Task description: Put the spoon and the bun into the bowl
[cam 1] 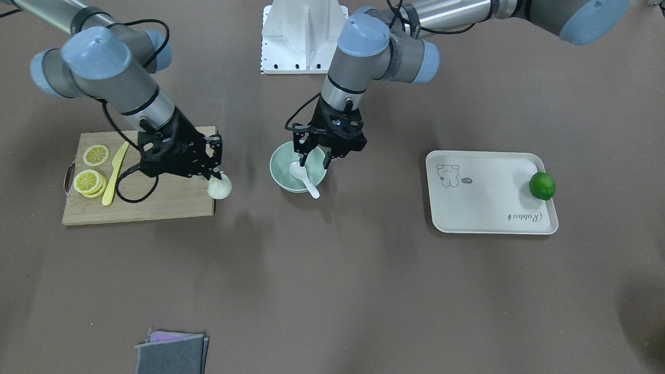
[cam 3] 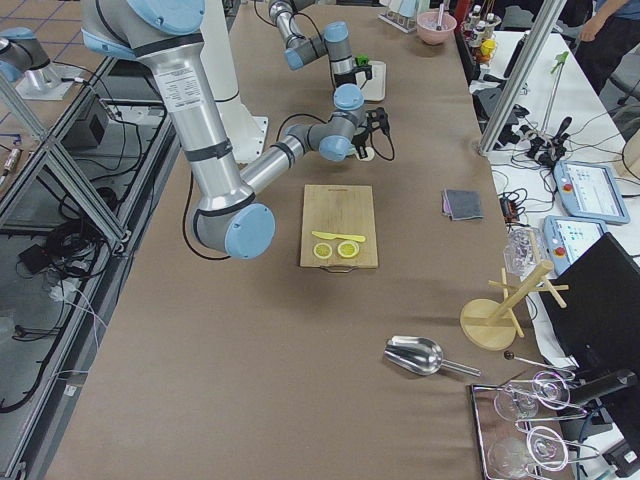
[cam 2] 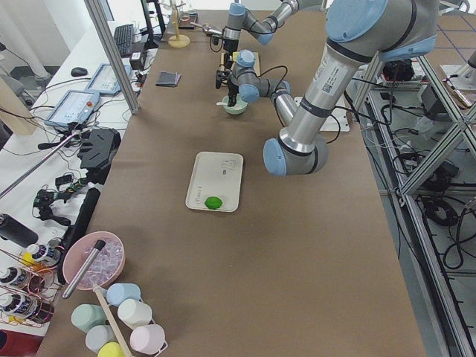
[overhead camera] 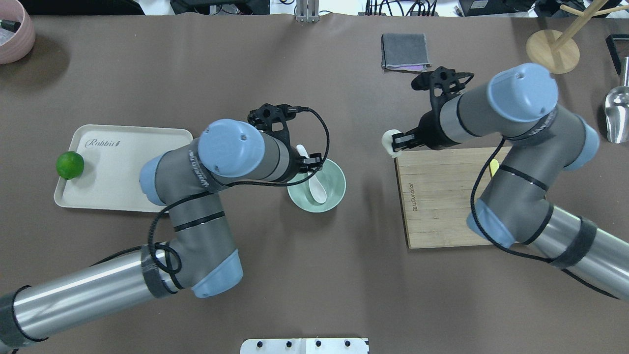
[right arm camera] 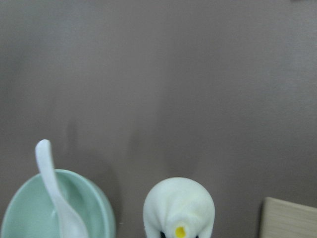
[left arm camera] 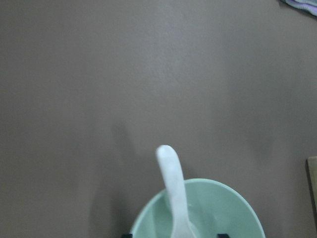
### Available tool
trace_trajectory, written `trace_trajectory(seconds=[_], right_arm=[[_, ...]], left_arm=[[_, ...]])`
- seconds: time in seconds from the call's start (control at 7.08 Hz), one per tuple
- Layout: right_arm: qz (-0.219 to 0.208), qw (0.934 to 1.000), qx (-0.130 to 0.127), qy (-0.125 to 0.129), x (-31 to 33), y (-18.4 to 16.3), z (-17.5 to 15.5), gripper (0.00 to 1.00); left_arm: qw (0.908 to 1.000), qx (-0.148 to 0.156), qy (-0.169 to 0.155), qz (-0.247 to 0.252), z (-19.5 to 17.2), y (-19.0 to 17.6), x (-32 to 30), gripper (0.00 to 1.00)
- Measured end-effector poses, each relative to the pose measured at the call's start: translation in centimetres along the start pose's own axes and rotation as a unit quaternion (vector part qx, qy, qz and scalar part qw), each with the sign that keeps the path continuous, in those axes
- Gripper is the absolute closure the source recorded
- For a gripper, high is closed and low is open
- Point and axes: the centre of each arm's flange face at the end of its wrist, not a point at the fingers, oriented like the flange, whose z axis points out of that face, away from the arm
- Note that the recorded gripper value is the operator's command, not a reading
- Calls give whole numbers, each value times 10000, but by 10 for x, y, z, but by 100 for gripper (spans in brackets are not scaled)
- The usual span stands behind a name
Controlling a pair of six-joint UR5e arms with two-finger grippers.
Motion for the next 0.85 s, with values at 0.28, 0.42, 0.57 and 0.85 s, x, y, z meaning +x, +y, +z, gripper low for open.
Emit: trace_trajectory(seconds=[0.28,0.42,0.57,0.85], right_arm=[[234,9996,132,-7,-90,27,24,81],[251,9995,192,64,-121,45,34,6],[283,9992,250,137,-135,58,42,0],[463,9981,320,234,-133,60,46,0]], left_arm=[[9985,-446,64,300,-74,-74,-108,2],[9976,-531,48,432,-94,-91,-145,2],[9973,-546,23,492,-102,-98,-164,2],[9973,-548,-24,494,-103,-101,-174,2]])
